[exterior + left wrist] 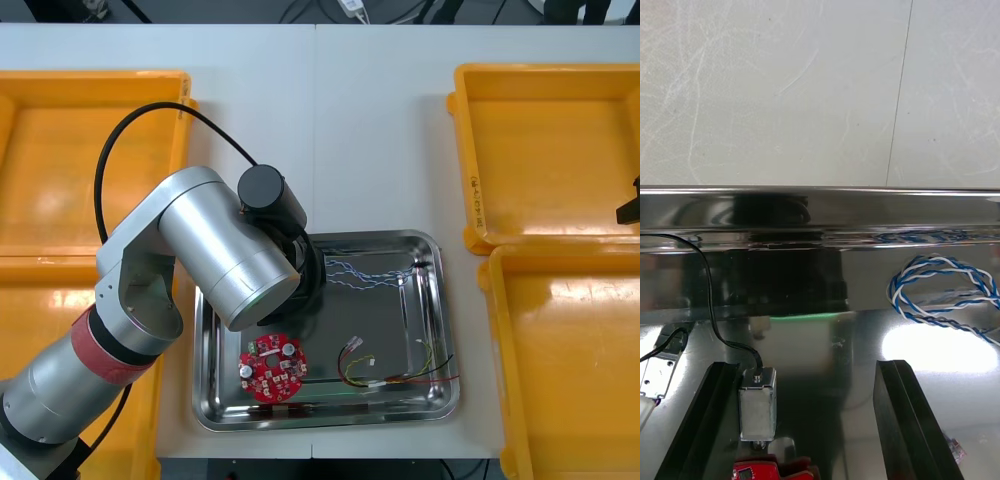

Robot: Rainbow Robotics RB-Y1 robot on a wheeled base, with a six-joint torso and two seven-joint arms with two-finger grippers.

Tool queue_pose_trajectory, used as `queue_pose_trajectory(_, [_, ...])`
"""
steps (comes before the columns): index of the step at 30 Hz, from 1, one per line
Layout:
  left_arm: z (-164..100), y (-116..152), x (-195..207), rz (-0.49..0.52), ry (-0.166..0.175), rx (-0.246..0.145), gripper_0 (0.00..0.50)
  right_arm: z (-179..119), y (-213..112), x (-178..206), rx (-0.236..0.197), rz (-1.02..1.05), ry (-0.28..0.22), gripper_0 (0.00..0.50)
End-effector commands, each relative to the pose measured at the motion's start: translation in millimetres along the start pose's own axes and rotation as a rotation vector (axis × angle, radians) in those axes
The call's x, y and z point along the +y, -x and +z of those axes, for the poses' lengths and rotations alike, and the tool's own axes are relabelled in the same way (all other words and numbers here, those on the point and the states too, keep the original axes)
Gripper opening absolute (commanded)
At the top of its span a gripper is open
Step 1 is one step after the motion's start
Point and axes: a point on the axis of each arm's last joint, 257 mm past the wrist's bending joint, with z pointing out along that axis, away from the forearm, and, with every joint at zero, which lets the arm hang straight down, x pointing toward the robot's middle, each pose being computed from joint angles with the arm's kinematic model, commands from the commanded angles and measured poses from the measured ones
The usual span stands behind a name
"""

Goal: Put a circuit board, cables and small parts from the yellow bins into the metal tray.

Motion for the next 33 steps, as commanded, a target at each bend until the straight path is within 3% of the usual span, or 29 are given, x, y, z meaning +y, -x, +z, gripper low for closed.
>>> queue_pose_trajectory(1, [-1, -6, 0, -0.046, -0.008, -0.014, 0.5, -14, 9, -13, -0.033, 0.045, -0.026, 0.5])
queue_pose_trajectory(8, [-1, 2, -17, -0.047, -0.079, -0.041, 0.5, -14, 9, -13, -0.033, 0.045, -0.026, 0.5])
queue_pose_trajectory(20, [6, -7, -1, -0.065, -0.049, -0.026, 0.5, -14, 9, -13, -0.033, 0.045, -0.026, 0.5])
queue_pose_trajectory(33, [6, -5, -1, -0.064, -0.046, -0.033, 0.5, -14, 9, -13, -0.033, 0.045, -0.026, 0.5])
